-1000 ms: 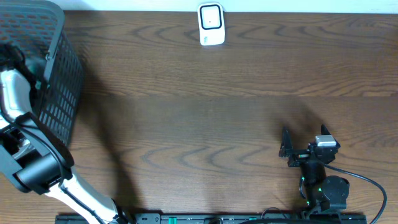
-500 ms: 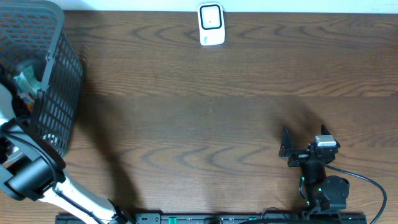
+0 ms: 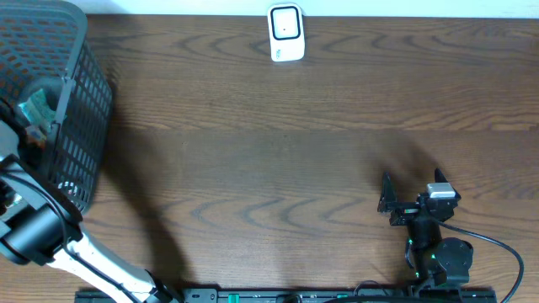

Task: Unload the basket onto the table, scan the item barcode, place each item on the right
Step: 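Lift the snack bag out of the basket with the left gripper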

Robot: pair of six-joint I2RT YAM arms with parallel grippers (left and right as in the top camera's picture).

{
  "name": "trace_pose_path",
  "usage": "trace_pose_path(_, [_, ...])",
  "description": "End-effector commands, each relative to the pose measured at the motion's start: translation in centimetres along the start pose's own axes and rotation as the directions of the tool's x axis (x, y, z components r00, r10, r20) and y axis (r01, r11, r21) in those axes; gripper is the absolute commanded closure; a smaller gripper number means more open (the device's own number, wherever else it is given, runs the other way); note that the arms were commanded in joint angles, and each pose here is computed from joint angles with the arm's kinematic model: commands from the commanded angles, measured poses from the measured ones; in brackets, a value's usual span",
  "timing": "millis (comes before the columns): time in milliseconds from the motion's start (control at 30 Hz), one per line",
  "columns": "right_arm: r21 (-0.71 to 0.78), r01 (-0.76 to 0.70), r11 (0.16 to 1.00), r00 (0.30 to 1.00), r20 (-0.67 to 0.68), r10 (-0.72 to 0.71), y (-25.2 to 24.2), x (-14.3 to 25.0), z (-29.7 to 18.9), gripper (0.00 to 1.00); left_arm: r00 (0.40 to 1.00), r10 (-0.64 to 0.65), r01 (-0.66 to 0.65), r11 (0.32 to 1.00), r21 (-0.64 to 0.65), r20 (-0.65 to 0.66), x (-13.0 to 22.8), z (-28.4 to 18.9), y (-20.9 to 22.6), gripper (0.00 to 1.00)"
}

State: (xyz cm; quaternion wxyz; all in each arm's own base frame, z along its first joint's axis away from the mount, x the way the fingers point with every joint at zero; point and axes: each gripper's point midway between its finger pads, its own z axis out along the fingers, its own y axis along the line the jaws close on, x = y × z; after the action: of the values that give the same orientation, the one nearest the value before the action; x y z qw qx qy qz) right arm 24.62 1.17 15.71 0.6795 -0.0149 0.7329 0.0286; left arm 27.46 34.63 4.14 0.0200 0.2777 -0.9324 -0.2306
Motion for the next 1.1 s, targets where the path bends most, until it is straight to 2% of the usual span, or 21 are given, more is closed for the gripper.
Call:
trace_pose_path(0, [0.012, -0.011, 1.000, 1.000, 0.002, 0.011, -0.3, 0.0, 0.0, 0.01, 0.999, 0.011, -0.011, 1.000, 0.014, -0.042, 0.9, 1.4, -0.7, 0.20])
trace_pose_path(100, [0.012, -0.011, 1.000, 1.000, 0.002, 0.011, -0.3, 0.0, 0.0, 0.01, 0.999, 0.012, -0.010, 1.000, 0.027, -0.039, 0.8, 1.5, -0.9, 0.22])
trace_pose_path(167, [0.012, -0.011, 1.000, 1.000, 0.002, 0.011, -0.3, 0.0, 0.0, 0.01, 0.999, 0.012, -0.010, 0.998, 0.055, -0.035, 0.8, 1.4, -1.4, 0.30])
trace_pose_path(200, [0.012, -0.011, 1.000, 1.000, 0.002, 0.011, -0.3, 0.0, 0.0, 0.01, 0.999, 0.013, -0.010, 0.997, 0.079, -0.034, 0.8, 1.4, -1.8, 0.51])
trace_pose_path(267, [0.012, -0.011, 1.000, 1.000, 0.002, 0.011, -0.3, 0.0, 0.0, 0.01, 0.999, 0.016, -0.012, 0.996, 0.090, -0.039, 0.9, 1.4, -2.0, 0.78])
trace_pose_path(300, [0.012, -0.012, 1.000, 1.000, 0.002, 0.012, -0.3, 0.0, 0.0, 0.01, 0.999, 0.017, -0.014, 0.996, 0.090, -0.042, 1.0, 1.4, -2.0, 0.90])
trace_pose_path(333, [0.012, -0.012, 1.000, 1.000, 0.002, 0.012, -0.3, 0.0, 0.0, 0.01, 0.999, 0.018, -0.014, 0.996, 0.091, -0.044, 1.1, 1.4, -2.0, 0.92])
trace_pose_path(500, [0.012, -0.011, 1.000, 1.000, 0.002, 0.011, -0.3, 0.0, 0.0, 0.01, 0.996, -0.082, 0.083, 0.992, 0.094, -0.020, 0.5, 0.1, -1.5, 0.93])
trace_pose_path(700, [0.012, -0.012, 1.000, 1.000, 0.002, 0.012, -0.3, 0.0, 0.0, 0.01, 0.974, -0.166, 0.101, 0.929, 0.357, 0.157, -2.8, -5.8, -3.5, 0.93])
trace_pose_path(833, [0.012, -0.011, 1.000, 1.000, 0.002, 0.011, -0.3, 0.0, 0.0, 0.01, 0.919, -0.275, 0.107, 0.865, 0.491, 0.284, -4.8, -11.6, -3.3, 0.92])
trace_pose_path(1067, [0.012, -0.012, 1.000, 1.000, 0.002, 0.012, -0.3, 0.0, 0.0, 0.01, 0.781, -0.492, 0.219, 0.792, 0.569, 0.385, -5.5, -19.7, 0.2, 0.93])
